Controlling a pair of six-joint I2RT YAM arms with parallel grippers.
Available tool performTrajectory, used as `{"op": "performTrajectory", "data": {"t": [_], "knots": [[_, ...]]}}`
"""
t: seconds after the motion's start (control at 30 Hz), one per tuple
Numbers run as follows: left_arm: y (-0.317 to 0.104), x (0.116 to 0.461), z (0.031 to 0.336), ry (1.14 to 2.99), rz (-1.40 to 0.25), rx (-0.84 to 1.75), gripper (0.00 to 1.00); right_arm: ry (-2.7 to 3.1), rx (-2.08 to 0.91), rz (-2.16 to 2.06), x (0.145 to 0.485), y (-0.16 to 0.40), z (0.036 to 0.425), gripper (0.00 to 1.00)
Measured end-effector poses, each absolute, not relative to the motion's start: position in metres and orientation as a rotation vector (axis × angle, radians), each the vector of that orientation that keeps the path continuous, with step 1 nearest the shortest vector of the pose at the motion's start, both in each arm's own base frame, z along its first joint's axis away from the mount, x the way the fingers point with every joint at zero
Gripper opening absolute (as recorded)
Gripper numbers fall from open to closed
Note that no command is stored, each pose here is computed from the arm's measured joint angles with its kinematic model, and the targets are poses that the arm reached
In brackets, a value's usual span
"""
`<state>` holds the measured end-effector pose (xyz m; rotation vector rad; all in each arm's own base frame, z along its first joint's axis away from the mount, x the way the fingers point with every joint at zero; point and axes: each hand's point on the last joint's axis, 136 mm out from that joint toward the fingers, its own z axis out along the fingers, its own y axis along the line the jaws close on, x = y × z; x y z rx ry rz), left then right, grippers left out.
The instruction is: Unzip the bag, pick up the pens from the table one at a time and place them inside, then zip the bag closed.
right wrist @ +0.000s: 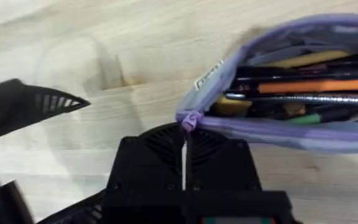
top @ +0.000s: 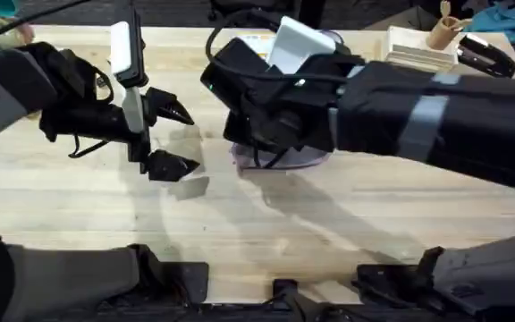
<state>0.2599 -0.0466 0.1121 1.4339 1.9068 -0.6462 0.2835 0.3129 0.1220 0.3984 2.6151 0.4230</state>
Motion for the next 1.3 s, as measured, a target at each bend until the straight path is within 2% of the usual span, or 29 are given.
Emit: {"op": "performTrajectory", "data": {"t": [0.23, 0.57, 1.1, 1.2, 1.23, 1.27, 1.3], "knots": [[-0.047, 0.26, 0.113, 1.904, -0.651, 1.431, 0.993, 2.568, 0.404, 0.506, 0.281, 0.31, 0.154, 0.032], [-0.069, 0.267, 0.121, 1.787, -0.677, 1.465, 0.993, 2.568, 0.405, 0.513, 0.279, 0.308, 0.156, 0.032], [-0.128, 0.276, 0.091, 1.611, -0.995, 1.433, 0.993, 2.568, 0.405, 0.513, 0.279, 0.308, 0.155, 0.03], [-0.135, 0.277, 0.089, 1.588, -1.005, 1.448, 0.995, 2.568, 0.405, 0.513, 0.279, 0.308, 0.155, 0.03], [-0.137, 0.278, 0.089, 1.584, -1.007, 1.448, 0.967, 2.567, 0.407, 0.512, 0.28, 0.307, 0.155, 0.03], [-0.142, 0.281, 0.09, 1.578, -1.011, 1.442, 0.659, 2.568, 0.414, 0.508, 0.281, 0.305, 0.155, 0.029], [-0.143, 0.282, 0.09, 1.58, -1.014, 1.438, 0.514, 2.569, 0.418, 0.508, 0.282, 0.304, 0.155, 0.029]]}}
